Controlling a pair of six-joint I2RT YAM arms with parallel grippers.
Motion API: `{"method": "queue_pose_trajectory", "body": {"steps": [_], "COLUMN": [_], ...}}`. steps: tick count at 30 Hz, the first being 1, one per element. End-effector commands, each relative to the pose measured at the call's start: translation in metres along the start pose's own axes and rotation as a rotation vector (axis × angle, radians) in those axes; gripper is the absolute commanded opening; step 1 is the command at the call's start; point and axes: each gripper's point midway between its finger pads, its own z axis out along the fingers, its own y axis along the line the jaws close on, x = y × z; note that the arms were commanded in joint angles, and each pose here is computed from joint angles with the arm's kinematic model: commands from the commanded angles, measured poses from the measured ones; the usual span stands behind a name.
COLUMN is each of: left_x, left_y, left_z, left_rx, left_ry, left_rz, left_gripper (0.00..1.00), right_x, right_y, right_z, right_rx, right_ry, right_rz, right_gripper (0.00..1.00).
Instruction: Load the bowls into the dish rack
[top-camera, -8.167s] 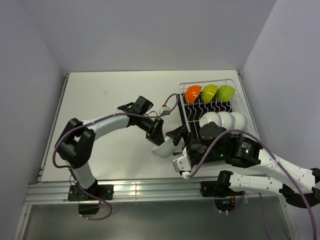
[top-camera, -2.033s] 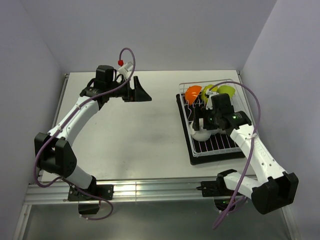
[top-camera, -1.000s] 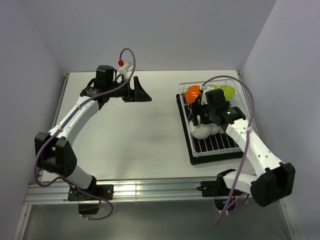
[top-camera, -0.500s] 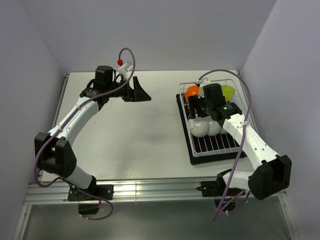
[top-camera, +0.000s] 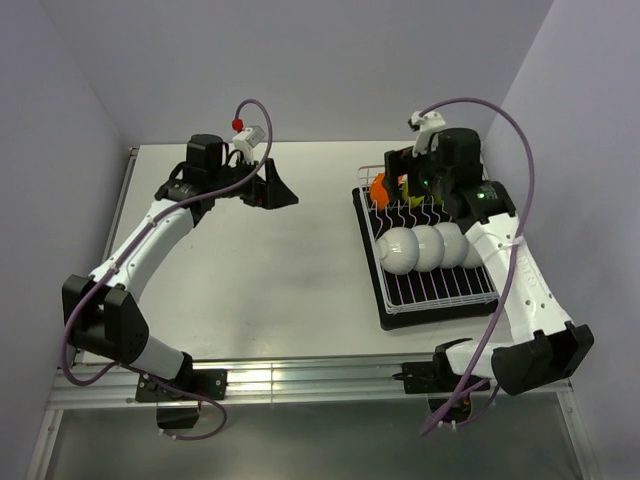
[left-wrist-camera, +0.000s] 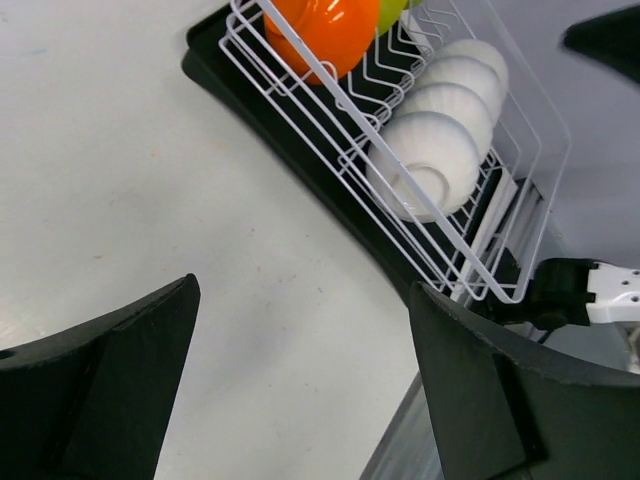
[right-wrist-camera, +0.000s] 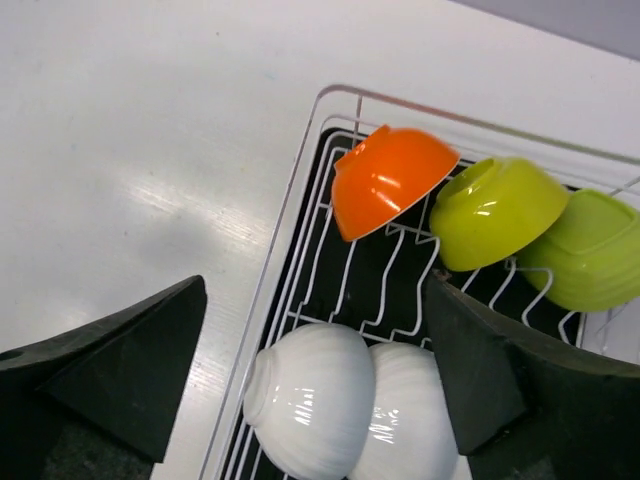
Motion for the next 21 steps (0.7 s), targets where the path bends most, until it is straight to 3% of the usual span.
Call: {"method": "queue_pose_trajectory", "body": {"steps": [1, 3, 9, 12, 21], "left_x": [-0.034, -0.055, -0.09, -0.096, -0.05], "left_y": [-0.012, -0.009, 0.0, 0.014, 0.044], "left_z": [-0.017, -0.023, -0.04, -0.047, -0.048], "left_rx": [-0.05, -0.115, -0.266, -0.362, -0.413], "left_ry": [-0.085, -0.121, -0.141, -0.163, -0.029], "left_rz": [0.139, 0.191, 0.261, 0.21, 0.166], "left_gripper": [0.92, 0.99, 1.0, 1.0, 1.0], "right_x": [-0.038, -0.057, -0.073, -0.062, 0.007], "right_y": [-0.01, -0.018, -0.063, -0.073, -0.073], "right_z": [-0.023, -0.035, -0.056, -0.063, -0.062], "right_rx": [-0.045, -0.048, -0.031, -0.051, -0.186], "right_ry": [-0.083, -0.108, -0.082, -0.042, 0.063], "right_rz": [-0.041, -0.047, 0.018, 0.049, 0.261], "right_gripper": [1.0, 1.0, 1.0, 1.0, 1.0]}}
